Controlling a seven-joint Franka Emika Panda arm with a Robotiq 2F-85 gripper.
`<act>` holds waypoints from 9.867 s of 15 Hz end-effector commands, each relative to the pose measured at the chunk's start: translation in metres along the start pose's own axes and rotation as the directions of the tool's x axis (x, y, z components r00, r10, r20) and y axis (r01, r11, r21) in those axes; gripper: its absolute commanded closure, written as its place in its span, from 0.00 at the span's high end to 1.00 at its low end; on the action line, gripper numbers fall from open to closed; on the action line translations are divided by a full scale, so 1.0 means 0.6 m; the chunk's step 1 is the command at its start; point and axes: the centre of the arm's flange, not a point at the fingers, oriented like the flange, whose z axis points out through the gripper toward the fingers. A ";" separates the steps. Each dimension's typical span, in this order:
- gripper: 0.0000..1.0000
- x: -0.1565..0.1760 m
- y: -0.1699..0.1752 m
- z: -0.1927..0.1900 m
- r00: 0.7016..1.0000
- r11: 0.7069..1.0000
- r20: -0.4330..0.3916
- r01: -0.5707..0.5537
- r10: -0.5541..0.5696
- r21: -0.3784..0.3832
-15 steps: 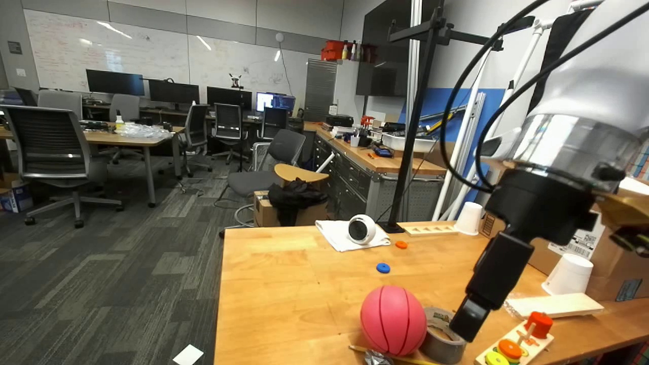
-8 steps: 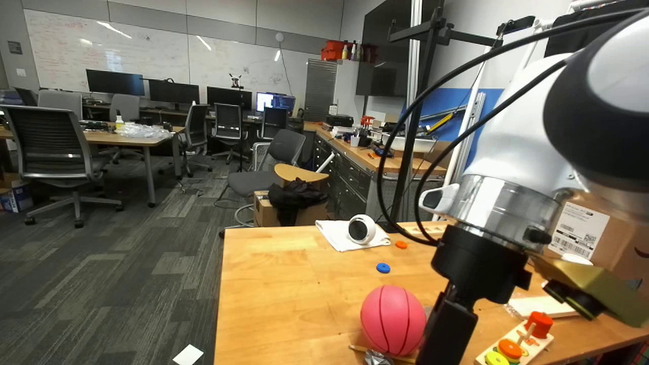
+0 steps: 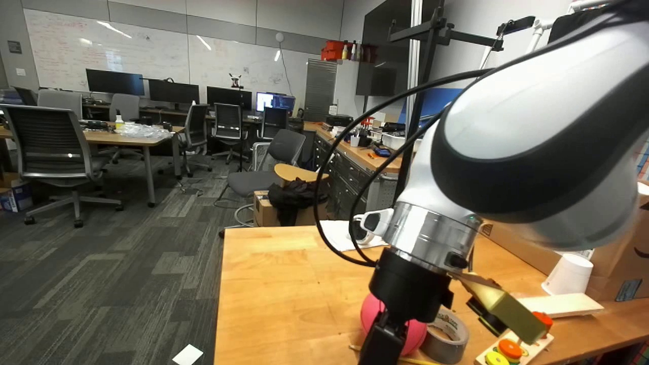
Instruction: Move the ball to the right
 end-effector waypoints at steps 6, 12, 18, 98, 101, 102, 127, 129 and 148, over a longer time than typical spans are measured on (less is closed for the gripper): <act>1.00 0.080 0.104 0.020 0.998 0.998 -0.025 0.056 -0.056 0.001; 1.00 0.063 0.271 -0.079 0.997 0.984 -0.070 -0.005 -0.008 -0.175; 1.00 0.039 0.263 -0.283 0.980 0.871 -0.061 0.140 -0.191 -0.471; 1.00 0.141 0.057 -0.111 0.974 0.967 0.042 0.225 -0.221 -0.123; 1.00 0.108 -0.010 -0.091 0.979 0.978 0.008 0.202 -0.202 -0.051; 1.00 0.100 -0.027 -0.087 0.980 0.979 0.003 0.198 -0.198 -0.037; 1.00 0.114 0.027 0.005 1.000 0.998 0.014 0.017 -0.018 0.054; 1.00 0.123 0.010 0.012 1.000 0.996 0.007 0.023 -0.023 0.083; 1.00 0.177 0.252 -0.185 0.983 0.946 0.133 0.161 -0.128 -0.281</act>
